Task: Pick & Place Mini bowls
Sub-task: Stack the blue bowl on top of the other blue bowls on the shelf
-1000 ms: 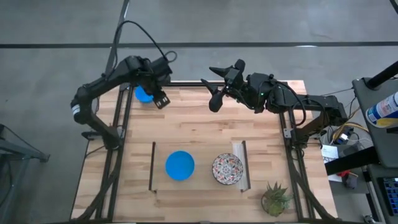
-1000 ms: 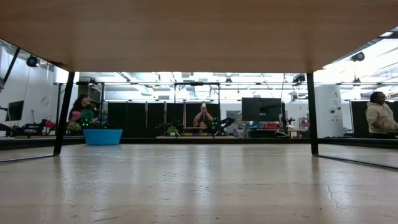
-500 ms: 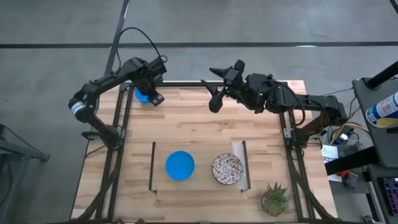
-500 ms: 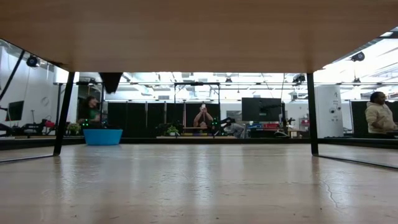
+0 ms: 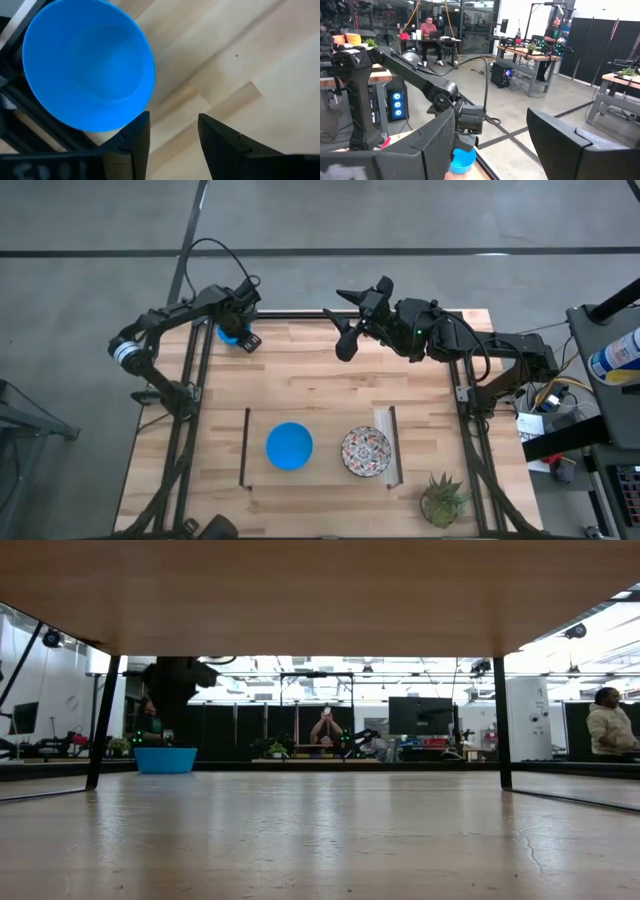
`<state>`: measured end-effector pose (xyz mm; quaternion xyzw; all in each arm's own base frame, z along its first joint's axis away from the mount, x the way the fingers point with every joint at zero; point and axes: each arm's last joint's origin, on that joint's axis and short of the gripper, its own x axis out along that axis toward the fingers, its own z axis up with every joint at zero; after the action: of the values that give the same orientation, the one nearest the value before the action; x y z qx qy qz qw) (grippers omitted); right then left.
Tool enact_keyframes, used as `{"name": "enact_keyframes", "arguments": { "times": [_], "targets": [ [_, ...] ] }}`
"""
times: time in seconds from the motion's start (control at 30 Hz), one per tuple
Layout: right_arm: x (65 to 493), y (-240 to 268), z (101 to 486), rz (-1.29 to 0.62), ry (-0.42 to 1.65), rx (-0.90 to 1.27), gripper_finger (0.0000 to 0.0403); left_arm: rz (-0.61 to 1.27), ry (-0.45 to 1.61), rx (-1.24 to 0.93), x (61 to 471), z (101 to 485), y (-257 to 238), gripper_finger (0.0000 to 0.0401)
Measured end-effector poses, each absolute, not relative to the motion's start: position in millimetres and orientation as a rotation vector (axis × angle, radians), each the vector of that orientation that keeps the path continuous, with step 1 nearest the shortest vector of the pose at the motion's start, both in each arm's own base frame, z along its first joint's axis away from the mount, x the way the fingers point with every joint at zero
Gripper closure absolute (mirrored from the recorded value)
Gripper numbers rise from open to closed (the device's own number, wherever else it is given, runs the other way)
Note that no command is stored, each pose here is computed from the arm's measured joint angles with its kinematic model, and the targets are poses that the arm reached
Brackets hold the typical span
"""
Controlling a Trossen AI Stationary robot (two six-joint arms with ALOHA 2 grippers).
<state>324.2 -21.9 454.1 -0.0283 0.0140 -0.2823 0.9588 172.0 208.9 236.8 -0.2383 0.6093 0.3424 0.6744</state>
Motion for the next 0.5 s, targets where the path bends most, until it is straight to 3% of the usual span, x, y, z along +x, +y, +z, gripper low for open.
{"name": "enact_keyframes", "arguments": {
  "times": [0.5],
  "targets": [
    [326,-22,452,-0.572,0.032,-0.055,0.0161,0.854,1.275,-0.572,162,209,219,0.0243]
  ]
}}
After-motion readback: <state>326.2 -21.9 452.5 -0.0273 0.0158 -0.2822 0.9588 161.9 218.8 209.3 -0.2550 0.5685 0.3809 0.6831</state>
